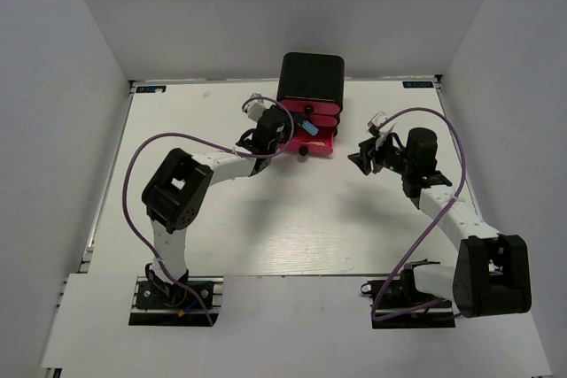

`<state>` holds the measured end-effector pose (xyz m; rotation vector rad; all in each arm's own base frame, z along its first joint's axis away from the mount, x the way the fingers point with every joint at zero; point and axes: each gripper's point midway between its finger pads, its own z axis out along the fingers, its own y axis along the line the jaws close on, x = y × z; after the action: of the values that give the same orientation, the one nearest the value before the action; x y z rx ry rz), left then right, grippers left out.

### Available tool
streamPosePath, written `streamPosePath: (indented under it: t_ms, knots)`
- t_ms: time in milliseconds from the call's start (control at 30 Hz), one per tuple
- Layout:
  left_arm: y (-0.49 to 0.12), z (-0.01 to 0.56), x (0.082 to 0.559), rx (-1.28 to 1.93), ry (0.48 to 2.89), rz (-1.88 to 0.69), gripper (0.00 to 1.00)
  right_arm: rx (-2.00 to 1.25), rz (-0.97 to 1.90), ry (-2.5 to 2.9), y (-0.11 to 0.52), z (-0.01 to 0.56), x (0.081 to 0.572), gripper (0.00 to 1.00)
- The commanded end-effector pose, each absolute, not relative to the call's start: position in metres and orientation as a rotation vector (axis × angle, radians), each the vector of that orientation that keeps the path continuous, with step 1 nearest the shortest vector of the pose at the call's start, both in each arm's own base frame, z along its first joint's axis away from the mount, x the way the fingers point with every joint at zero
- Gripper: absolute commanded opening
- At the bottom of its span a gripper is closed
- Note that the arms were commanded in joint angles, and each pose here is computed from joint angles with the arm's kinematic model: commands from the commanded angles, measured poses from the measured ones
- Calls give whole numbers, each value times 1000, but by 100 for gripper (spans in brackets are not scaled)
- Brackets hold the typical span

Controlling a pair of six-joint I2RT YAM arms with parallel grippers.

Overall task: Sort the stationery into containers
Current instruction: Place the stationery in the storage box, then reset both arms

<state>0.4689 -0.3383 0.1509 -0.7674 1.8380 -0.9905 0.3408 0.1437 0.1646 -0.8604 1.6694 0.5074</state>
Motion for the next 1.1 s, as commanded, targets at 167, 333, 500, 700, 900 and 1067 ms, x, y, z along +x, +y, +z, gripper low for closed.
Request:
streamPosePath:
  t_ms: [167,333,500,700,900,1067]
  knots:
    - [-334,150,466,-773,1839,-996,7,-876,525,1594,149,182,341,58]
    - [-336,137,468,-779,1878,-963,20,-895,504,1578,148,184,342,90]
    - [-336,133,466,-775,1891,-963,41,-895,510,1575,148,186,340,90]
    - [-336,138,466,-774,1883,-970,51,-894,531,1575,150,186,339,90]
    - [-335,157,464,-768,1849,-1000,51,-890,531,1578,149,186,340,90]
    - [-328,185,458,-652,1823,-965,51,-889,535,1588,150,182,338,90]
